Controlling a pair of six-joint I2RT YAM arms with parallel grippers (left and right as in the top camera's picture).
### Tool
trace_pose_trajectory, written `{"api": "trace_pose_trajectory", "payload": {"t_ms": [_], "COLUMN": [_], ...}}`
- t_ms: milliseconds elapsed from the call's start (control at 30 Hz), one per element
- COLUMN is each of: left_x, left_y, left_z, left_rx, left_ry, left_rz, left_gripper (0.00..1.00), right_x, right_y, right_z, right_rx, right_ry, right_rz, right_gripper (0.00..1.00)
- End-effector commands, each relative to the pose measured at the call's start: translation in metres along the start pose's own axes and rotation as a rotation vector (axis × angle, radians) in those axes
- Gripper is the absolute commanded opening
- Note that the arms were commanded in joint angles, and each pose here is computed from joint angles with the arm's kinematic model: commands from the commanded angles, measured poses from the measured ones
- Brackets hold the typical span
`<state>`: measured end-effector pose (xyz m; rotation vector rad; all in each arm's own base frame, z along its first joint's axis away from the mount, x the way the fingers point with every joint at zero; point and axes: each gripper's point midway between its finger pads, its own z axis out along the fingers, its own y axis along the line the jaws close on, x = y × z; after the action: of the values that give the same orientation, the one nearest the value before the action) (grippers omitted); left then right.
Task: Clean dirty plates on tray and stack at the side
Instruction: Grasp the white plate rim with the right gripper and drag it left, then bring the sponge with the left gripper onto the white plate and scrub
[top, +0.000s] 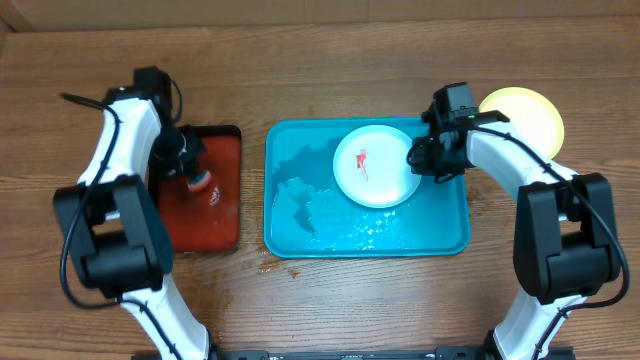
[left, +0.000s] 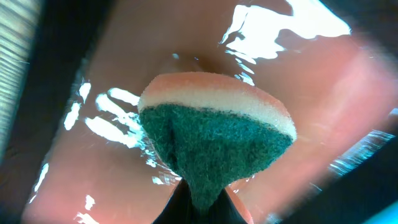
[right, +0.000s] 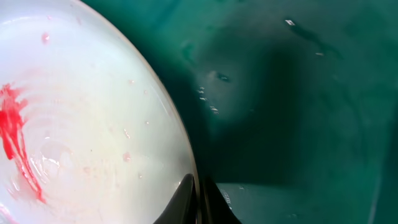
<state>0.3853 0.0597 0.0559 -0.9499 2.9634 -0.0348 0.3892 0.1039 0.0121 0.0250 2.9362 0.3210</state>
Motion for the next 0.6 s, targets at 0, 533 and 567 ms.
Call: {"api": "trace_pose_trajectory", "payload": {"t_ms": [0,533,567], "left_x": [-0.002,0.119,0.127], "left_y": [-0.029,-0.201,-0.214], "left_z": [-0.06,-0.058,-0.054], "left_rx": [0.142,0.369,0.374], "left_ry": [-0.112,-0.042,-0.054], "left_rz": [0.102,0.443,0.455], "left_gripper": [0.04,0.04,0.04], "right_x": [-0.005,0.0,0.002], "right_y": [0.009,0.031,0.031], "right_z": [0.004,0.007,0.007], "right_rx": [0.028,0.016,0.018], "right_ry": [-0.025,-0.025,-0.02], "right_rz": [-0.043,0.016,0.017], "right_gripper": [0.04,0.04,0.04]}}
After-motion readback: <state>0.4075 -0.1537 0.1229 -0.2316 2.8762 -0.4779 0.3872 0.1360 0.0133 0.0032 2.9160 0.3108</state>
